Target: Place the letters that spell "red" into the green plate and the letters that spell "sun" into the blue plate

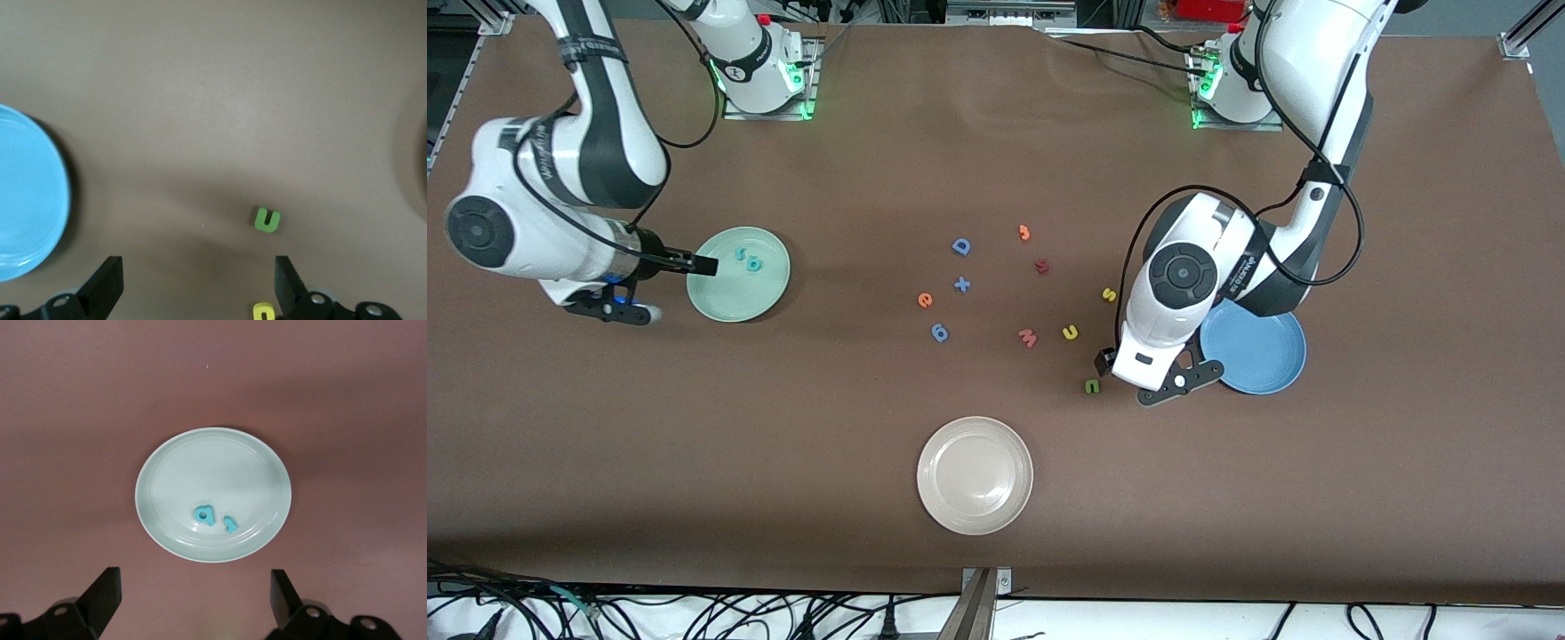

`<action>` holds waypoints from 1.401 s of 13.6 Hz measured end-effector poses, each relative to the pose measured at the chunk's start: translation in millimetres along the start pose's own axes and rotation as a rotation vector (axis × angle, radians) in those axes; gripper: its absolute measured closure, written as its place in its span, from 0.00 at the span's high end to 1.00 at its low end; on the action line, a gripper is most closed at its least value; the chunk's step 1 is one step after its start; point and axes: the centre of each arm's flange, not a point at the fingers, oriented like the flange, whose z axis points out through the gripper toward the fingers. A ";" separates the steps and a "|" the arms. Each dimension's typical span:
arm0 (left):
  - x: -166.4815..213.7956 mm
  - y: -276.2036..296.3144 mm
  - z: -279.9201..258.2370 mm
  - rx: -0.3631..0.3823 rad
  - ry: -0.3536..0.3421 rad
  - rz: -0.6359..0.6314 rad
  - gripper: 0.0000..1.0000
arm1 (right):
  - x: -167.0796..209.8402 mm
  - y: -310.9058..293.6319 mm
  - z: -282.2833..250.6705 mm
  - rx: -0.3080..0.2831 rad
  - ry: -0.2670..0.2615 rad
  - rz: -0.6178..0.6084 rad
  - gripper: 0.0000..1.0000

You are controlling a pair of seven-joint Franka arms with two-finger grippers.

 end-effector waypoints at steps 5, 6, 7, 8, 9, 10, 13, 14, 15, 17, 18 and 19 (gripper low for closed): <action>4.9 9.8 26.7 -0.097 -0.052 0.063 1.00 | -6.3 -39.5 -40.1 0.014 0.051 0.040 0.99; 5.7 11.6 33.8 -0.107 -0.047 0.070 1.00 | -10.8 -60.0 -37.7 0.014 0.054 0.063 0.99; 6.9 13.6 40.5 -0.120 -0.036 0.077 1.00 | -14.6 -82.6 -33.8 0.017 0.062 0.091 0.99; 8.0 15.5 48.1 -0.132 -0.027 0.085 1.00 | -18.3 -107.0 -27.7 0.023 0.072 0.123 0.99; 8.6 17.4 55.2 -0.144 -0.017 0.098 1.00 | -21.7 -132.8 -19.0 0.031 0.082 0.157 0.99; 8.5 18.9 62.8 -0.150 -0.012 0.116 1.00 | -25.3 -159.2 -8.2 0.043 0.092 0.192 0.99; 3.0 25.9 83.9 -0.161 -0.004 0.164 1.00 | -35.5 -230.0 29.8 0.092 0.113 0.274 0.99; -0.4 29.2 90.8 -0.163 -0.001 0.175 1.00 | -37.4 -247.2 42.6 0.108 0.117 0.287 0.99; -3.8 31.9 97.5 -0.161 -0.002 0.185 1.00 | -38.4 -261.7 55.5 0.123 0.121 0.298 0.99; -10.1 35.6 109.9 -0.156 -0.010 0.201 1.00 | -39.4 -284.3 82.2 0.147 0.122 0.316 0.99; -12.0 36.3 114.9 -0.153 -0.014 0.203 1.00 | -39.1 -291.6 94.8 0.157 0.122 0.326 0.99; -12.7 36.4 118.9 -0.152 -0.015 0.205 1.00 | -38.2 -297.1 107.0 0.168 0.124 0.335 0.99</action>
